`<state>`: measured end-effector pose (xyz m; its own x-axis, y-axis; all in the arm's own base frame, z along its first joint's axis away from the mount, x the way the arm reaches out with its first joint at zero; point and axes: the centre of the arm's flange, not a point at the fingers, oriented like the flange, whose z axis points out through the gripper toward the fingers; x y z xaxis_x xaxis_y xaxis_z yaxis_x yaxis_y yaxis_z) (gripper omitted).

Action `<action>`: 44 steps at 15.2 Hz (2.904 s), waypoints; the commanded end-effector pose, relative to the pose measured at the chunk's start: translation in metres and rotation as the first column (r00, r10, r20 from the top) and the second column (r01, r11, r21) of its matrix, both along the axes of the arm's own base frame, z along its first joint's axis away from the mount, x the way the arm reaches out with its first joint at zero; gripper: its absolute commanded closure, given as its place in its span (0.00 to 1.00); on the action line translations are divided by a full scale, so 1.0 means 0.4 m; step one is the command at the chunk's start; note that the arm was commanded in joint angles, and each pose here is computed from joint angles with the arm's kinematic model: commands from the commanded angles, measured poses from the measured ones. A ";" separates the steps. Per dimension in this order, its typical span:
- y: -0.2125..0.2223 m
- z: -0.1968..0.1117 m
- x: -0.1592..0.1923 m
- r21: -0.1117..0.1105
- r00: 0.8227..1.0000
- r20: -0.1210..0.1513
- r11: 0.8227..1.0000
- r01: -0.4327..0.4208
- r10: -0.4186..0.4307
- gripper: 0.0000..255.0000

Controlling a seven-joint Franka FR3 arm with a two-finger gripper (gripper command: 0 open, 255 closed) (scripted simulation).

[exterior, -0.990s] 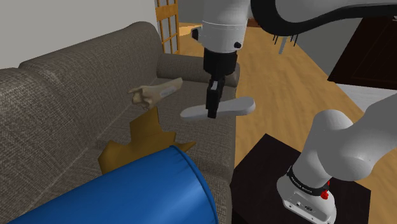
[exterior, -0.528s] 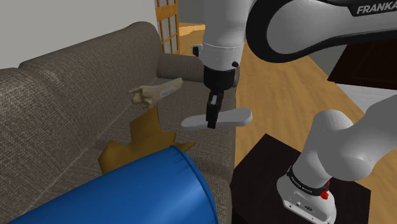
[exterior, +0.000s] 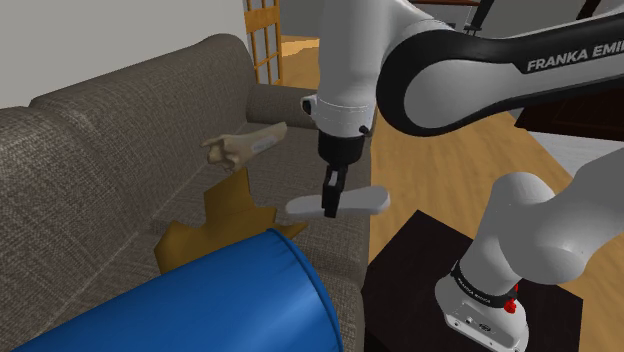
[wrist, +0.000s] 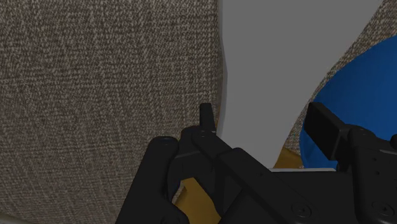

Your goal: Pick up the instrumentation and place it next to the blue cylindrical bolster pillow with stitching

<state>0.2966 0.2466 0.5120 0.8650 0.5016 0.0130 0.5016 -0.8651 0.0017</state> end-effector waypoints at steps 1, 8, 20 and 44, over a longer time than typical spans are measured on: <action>0.001 -0.025 -0.002 0.000 1.000 0.001 1.000 0.000 0.000 1.00; 0.001 -0.117 -0.002 0.000 1.000 0.001 1.000 0.000 0.000 1.00; 0.001 -0.276 -0.002 0.000 1.000 0.001 1.000 0.000 0.000 1.00; 0.001 -0.376 -0.003 0.000 1.000 0.001 1.000 0.000 0.000 0.00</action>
